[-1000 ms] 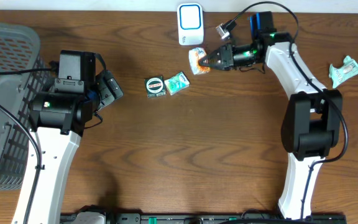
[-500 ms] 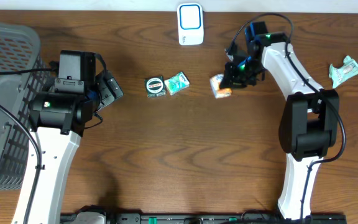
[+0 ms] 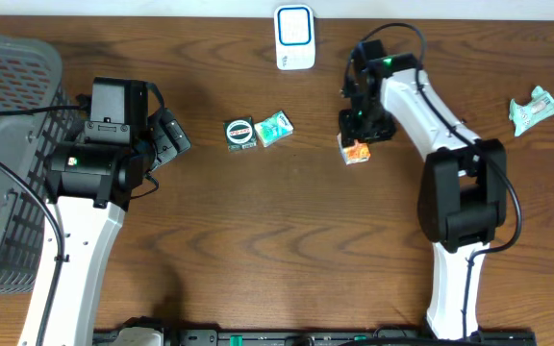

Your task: Scan the item barcode

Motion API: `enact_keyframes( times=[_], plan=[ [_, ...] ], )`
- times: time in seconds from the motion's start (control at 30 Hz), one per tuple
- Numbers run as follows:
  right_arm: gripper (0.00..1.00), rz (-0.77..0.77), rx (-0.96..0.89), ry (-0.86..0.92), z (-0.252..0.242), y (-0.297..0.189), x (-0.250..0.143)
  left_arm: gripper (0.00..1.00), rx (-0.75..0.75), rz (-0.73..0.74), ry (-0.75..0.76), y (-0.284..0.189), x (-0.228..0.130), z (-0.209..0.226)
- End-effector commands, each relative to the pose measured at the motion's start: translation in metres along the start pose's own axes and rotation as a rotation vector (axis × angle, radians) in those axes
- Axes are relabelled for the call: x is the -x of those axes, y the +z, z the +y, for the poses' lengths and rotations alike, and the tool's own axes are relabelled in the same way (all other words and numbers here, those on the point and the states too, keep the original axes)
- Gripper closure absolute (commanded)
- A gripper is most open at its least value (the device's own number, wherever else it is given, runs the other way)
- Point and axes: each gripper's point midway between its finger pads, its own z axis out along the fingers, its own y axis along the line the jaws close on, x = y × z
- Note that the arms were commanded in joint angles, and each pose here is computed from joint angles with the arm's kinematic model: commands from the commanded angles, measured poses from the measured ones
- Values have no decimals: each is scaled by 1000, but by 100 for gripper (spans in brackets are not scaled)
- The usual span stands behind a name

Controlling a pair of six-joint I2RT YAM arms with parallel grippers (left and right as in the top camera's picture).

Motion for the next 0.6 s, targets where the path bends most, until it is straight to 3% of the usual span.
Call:
enact_keyframes(
  times=[0.0, 0.27, 0.57],
  plan=[
    [48, -15, -139, -47, 1, -5, -1, 2, 0, -14, 4, -4, 5, 1],
    [47, -82, -430, -94, 14, -15, 0, 2, 1, -14, 4, -4, 4, 1],
    [48, -90, -443, -98, 11, 26, -10, 2, 1, -14, 4, -4, 4, 1]
  ],
)
